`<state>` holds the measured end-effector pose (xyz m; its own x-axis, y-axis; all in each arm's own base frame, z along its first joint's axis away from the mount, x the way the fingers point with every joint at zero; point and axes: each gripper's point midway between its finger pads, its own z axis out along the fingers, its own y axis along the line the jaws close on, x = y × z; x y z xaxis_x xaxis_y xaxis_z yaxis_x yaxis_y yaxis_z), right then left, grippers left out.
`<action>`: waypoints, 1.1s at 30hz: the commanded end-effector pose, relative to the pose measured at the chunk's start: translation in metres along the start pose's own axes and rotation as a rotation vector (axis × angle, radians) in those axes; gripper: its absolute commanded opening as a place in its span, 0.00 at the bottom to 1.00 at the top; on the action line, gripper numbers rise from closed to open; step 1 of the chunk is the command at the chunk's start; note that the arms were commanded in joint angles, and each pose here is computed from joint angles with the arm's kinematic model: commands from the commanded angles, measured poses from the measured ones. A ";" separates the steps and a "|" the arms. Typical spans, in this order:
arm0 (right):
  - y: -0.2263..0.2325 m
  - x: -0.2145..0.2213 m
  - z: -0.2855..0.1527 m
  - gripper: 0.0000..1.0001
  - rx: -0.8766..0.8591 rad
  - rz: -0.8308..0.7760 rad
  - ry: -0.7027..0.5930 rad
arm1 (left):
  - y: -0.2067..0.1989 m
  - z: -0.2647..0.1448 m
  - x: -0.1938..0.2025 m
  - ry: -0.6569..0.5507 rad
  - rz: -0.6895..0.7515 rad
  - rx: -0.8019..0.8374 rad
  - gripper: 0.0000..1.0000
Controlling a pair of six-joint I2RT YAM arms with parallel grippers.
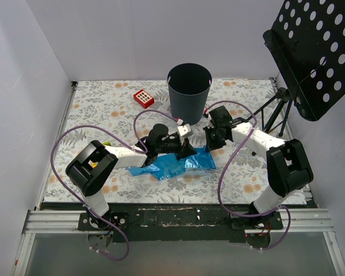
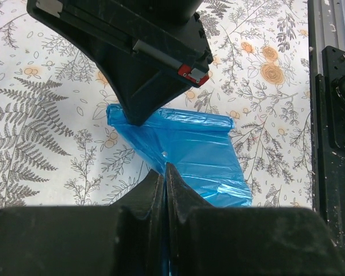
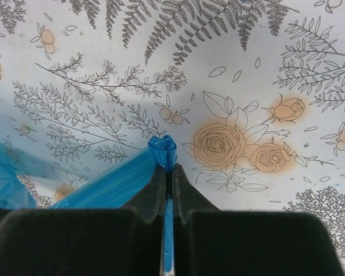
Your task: Put the trash bags into the trash bin
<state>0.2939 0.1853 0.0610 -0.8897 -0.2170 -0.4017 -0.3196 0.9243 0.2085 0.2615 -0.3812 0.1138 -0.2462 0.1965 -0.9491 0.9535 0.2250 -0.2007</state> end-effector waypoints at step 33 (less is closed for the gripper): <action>0.076 0.000 -0.023 0.65 -0.424 -0.731 -0.307 | -0.009 -0.029 0.004 0.039 -0.282 -0.130 0.00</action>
<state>0.2589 0.2285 0.0951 -0.4359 -0.5527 -0.7103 -0.8613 0.4852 0.1510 0.2428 -0.3644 0.1064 -0.4983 0.1708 -0.8500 0.8360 0.3543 -0.4190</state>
